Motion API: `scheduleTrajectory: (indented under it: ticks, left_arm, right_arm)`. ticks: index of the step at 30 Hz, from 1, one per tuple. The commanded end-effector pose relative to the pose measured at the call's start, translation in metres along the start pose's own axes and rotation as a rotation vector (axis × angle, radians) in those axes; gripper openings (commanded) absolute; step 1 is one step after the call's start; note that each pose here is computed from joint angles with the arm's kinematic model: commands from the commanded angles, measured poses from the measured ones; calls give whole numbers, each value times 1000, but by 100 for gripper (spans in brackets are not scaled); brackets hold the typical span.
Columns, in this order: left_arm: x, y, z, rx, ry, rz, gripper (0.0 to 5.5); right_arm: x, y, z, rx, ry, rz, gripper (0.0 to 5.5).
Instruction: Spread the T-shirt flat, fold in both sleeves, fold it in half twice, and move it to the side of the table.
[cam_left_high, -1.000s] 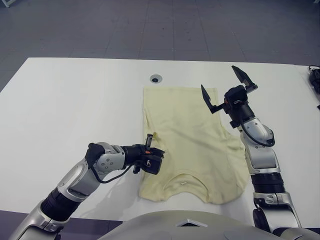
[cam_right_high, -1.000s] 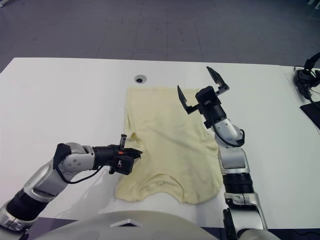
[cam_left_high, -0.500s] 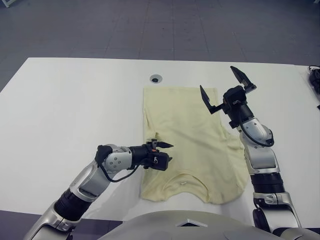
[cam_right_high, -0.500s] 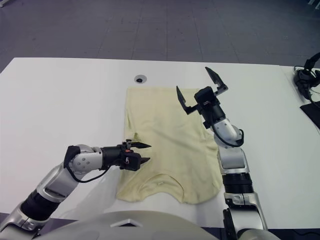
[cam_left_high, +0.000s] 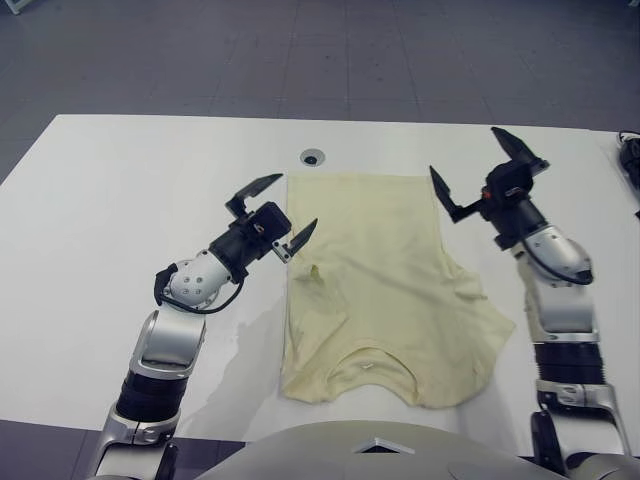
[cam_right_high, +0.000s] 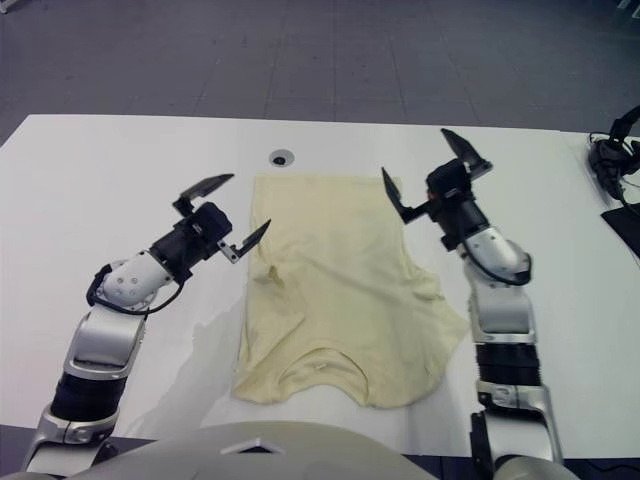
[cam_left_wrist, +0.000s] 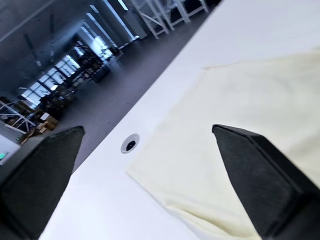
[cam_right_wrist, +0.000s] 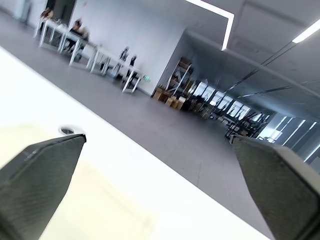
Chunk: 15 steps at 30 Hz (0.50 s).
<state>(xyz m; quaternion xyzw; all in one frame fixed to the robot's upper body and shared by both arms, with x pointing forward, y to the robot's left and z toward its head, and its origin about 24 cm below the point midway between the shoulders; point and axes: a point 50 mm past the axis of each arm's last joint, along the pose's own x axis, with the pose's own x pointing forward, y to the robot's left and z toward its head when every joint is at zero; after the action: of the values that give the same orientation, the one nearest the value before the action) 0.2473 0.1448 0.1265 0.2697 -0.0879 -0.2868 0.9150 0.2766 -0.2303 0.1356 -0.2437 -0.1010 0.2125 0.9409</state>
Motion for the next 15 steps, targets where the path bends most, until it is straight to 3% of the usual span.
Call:
scheduleTrajectory:
  ticks: [1,10,15]
  left_arm:
    - [-7,12,0,-175,-15,223,538]
    - [-22,12,-9,-259,30,430,538]
    - [-26,10,-10,-231,48,437,538]
  right_arm:
    - [-35,-22,-8,-75,176,313,540]
    - [-114,-56,-29,-18,526,727,540]
    - [-131,-57,-40,5,623,816,540]
